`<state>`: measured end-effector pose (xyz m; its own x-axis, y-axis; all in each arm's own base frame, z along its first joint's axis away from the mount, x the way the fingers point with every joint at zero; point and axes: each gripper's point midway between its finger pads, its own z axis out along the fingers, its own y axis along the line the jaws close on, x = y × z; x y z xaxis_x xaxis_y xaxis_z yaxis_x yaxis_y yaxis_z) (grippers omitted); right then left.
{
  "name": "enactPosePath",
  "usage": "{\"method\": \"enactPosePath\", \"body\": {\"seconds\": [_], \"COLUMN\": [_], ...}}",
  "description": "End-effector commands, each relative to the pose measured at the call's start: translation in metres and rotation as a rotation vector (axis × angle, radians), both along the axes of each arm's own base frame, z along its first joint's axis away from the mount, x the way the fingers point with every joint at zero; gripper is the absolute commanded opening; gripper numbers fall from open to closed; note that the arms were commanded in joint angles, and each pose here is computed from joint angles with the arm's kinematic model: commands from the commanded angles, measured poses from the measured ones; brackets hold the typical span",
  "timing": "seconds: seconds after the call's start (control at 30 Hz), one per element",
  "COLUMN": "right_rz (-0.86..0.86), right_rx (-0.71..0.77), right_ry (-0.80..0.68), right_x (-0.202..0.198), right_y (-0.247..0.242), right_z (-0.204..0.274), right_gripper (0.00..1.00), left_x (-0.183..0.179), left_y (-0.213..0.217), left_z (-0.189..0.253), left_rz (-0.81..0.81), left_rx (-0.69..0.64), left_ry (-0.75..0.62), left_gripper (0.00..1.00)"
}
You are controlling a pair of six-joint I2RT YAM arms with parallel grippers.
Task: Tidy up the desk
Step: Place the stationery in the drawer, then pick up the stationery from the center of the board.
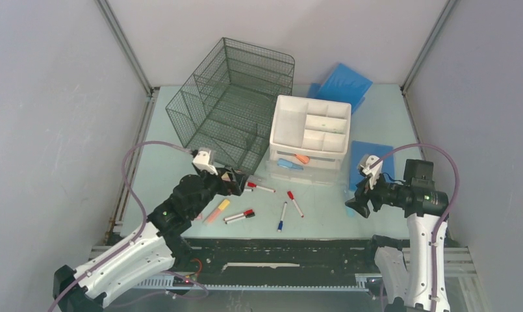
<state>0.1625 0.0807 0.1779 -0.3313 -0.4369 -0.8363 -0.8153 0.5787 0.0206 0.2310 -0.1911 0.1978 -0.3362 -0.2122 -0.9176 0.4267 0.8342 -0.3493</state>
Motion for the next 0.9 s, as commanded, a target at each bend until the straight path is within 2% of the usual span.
{"method": "enactPosePath", "body": {"seconds": [0.0, 0.2, 0.3, 0.43, 0.67, 0.87], "right_rz": [-0.002, -0.002, -0.002, 0.000, 0.000, -0.007], "right_rx": [-0.007, -0.016, -0.023, -0.028, -0.044, -0.054], "right_ry": [-0.006, -0.004, -0.002, 0.001, 0.006, 0.011], "right_x": [0.004, 0.005, 0.005, 0.006, 0.007, 0.009], "right_y": [0.000, 0.000, -0.001, 0.000, -0.001, -0.002], "right_z": [-0.001, -0.002, -0.004, -0.005, -0.009, -0.011], "right_gripper": [0.77, 0.77, 0.77, 0.78, 0.78, 0.79], "left_x": [-0.002, -0.010, -0.013, -0.012, -0.013, -0.027], "left_y": [0.048, 0.099, 0.112, 0.129, 0.140, 0.150], "left_z": [-0.038, -0.066, -0.072, -0.084, -0.118, -0.142], "left_rz": [0.266, 0.531, 0.587, 0.675, 0.768, 0.855], "left_rx": [-0.022, -0.016, 0.004, 0.038, 0.039, 0.134], "left_ry": [0.157, 0.236, 0.244, 0.290, 0.481, 0.686], "left_gripper": [1.00, 1.00, 1.00, 0.94, 0.87, 0.86]}}
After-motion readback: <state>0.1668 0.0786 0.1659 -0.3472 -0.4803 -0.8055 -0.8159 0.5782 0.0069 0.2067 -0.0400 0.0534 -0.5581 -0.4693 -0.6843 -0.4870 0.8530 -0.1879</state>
